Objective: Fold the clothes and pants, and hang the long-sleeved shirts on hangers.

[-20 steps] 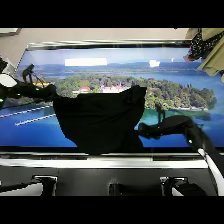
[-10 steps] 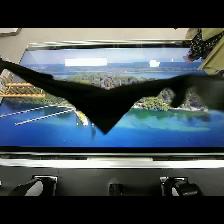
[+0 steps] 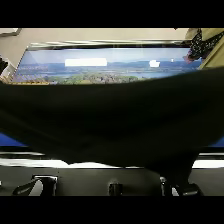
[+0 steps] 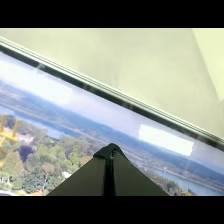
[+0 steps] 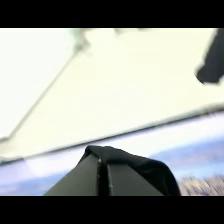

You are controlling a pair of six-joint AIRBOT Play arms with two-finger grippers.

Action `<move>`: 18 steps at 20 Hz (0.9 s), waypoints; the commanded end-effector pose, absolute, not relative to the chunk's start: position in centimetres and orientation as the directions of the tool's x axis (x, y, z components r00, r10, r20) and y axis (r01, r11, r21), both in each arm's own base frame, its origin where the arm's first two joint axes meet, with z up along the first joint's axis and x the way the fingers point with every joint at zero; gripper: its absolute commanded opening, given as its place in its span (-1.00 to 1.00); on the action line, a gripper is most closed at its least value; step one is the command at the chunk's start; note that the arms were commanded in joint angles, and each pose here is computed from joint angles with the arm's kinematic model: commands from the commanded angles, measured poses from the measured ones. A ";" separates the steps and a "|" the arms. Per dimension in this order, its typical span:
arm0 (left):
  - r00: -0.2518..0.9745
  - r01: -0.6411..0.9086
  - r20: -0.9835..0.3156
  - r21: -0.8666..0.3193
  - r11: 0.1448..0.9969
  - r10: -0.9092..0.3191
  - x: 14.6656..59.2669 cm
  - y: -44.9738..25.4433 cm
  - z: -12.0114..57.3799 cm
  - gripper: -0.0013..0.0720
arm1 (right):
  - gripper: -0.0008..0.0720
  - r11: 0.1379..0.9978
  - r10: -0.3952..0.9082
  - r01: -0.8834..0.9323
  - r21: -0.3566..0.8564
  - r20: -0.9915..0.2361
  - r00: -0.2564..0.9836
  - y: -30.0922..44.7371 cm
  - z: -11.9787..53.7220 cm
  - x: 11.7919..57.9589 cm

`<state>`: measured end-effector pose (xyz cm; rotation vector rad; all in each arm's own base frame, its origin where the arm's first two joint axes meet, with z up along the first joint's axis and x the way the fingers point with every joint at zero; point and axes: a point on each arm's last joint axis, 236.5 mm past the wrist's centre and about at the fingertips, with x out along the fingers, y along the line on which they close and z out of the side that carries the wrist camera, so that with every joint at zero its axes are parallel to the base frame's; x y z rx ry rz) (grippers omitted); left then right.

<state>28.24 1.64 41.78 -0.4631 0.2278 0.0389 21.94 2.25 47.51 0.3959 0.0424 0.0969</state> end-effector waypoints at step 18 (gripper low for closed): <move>0.320 -0.321 -0.906 -0.378 0.868 -0.277 48.6 -5.1 -4.0 -0.92 | 0.24 0.885 0.435 0.090 0.457 -0.880 0.190 14.0 -2.6 49.1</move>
